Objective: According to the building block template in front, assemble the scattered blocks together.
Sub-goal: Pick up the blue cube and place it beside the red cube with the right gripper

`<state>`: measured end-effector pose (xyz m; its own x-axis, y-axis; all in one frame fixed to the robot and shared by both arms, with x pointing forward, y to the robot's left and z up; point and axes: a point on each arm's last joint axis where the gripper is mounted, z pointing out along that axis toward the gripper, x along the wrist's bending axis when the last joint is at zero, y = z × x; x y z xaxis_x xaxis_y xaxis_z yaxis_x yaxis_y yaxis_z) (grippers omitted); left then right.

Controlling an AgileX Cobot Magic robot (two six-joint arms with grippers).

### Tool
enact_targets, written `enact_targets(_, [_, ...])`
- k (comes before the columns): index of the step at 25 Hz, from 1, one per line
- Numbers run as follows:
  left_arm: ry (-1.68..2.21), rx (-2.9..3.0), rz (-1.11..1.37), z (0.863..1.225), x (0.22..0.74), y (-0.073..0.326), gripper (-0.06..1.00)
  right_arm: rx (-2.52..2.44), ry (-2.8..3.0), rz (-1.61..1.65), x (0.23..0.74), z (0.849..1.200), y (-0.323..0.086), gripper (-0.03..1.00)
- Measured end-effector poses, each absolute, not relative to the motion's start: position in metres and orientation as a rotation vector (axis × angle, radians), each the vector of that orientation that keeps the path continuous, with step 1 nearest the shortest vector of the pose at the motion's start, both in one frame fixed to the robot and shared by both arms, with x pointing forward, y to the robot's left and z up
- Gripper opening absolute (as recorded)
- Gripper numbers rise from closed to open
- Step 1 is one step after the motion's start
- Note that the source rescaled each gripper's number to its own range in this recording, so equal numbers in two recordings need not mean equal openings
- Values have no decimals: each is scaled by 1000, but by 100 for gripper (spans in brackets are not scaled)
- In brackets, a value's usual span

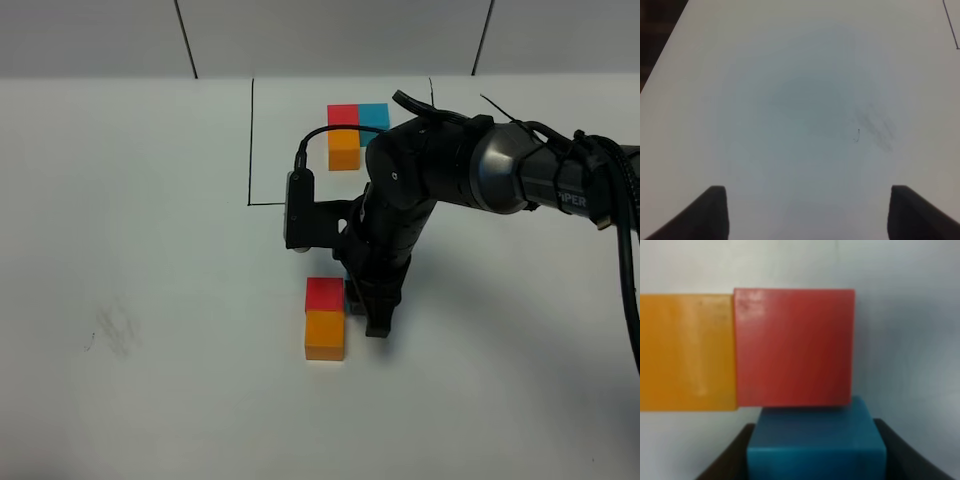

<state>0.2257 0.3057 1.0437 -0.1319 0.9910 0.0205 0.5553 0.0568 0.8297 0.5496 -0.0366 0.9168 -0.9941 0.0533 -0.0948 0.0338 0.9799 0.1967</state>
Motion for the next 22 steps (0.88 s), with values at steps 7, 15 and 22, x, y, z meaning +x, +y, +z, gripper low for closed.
enact_targets(7, [1752, 1551, 953, 1044, 226, 306, 49, 83, 3055, 287, 550, 903, -35, 29])
enact_targets(15, [1752, 1551, 953, 1044, 226, 306, 49, 92, 3074, 273, 550, 894, -34, 29])
enact_targets(22, [1752, 1551, 953, 1044, 226, 306, 49, 95, 3083, 268, 549, 893, -34, 29])
